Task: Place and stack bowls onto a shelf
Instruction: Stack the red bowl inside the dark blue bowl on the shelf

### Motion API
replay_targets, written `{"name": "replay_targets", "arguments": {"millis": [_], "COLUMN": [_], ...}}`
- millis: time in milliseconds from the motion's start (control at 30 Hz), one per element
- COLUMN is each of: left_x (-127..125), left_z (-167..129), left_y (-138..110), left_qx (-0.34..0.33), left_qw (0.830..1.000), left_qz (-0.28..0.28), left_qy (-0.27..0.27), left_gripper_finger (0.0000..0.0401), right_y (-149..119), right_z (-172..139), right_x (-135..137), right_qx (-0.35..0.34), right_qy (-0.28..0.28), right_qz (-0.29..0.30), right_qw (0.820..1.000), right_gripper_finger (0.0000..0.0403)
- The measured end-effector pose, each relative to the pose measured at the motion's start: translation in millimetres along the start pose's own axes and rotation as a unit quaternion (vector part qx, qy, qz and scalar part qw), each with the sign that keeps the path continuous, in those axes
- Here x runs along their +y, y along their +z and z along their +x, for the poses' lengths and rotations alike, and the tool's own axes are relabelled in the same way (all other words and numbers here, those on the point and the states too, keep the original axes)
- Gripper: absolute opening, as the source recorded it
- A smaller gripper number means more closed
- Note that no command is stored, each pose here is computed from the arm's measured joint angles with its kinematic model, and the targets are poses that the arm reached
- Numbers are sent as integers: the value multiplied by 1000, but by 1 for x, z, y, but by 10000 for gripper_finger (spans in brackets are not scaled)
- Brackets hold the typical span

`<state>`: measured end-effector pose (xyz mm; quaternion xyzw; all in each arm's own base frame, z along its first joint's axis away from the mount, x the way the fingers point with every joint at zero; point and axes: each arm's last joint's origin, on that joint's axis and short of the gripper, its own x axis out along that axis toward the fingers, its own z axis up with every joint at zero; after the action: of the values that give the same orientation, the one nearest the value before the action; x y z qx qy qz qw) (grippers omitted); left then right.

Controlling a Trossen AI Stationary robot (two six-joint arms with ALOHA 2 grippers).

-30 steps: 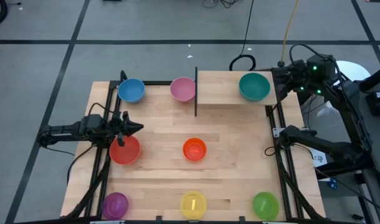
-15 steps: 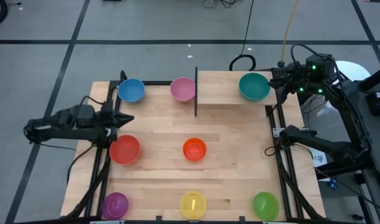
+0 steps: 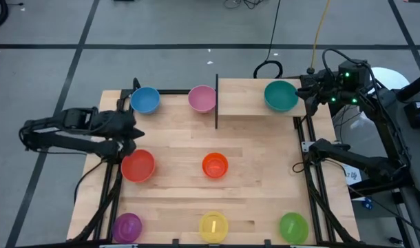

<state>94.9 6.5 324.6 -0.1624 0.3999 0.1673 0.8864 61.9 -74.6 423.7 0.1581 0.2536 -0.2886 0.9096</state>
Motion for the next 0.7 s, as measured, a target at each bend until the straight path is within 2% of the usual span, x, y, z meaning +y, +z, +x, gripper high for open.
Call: {"name": "replay_targets", "arguments": {"millis": [233,367,467,700], "left_x": [-5,-6,-7,-11], "left_z": [18,29,36,51], "left_y": [-1,-2,-1,3], "left_qx": [95,145,175,218], "left_qw": [994,987,982,970], "left_qz": [-60,-61,-15,95], "left_qy": [9,40,65,57], "left_gripper_finger": [58,97,120,138], "right_y": [0,0,0,0], "right_z": [0,0,0,0], "right_x": [0,0,0,0], "right_qx": [0,0,0,0], "right_qy": [0,0,0,0], "right_qz": [-32,-37,-37,-37], "right_qw": [999,999,999,999], "right_gripper_finger": [80,80,80,80]}}
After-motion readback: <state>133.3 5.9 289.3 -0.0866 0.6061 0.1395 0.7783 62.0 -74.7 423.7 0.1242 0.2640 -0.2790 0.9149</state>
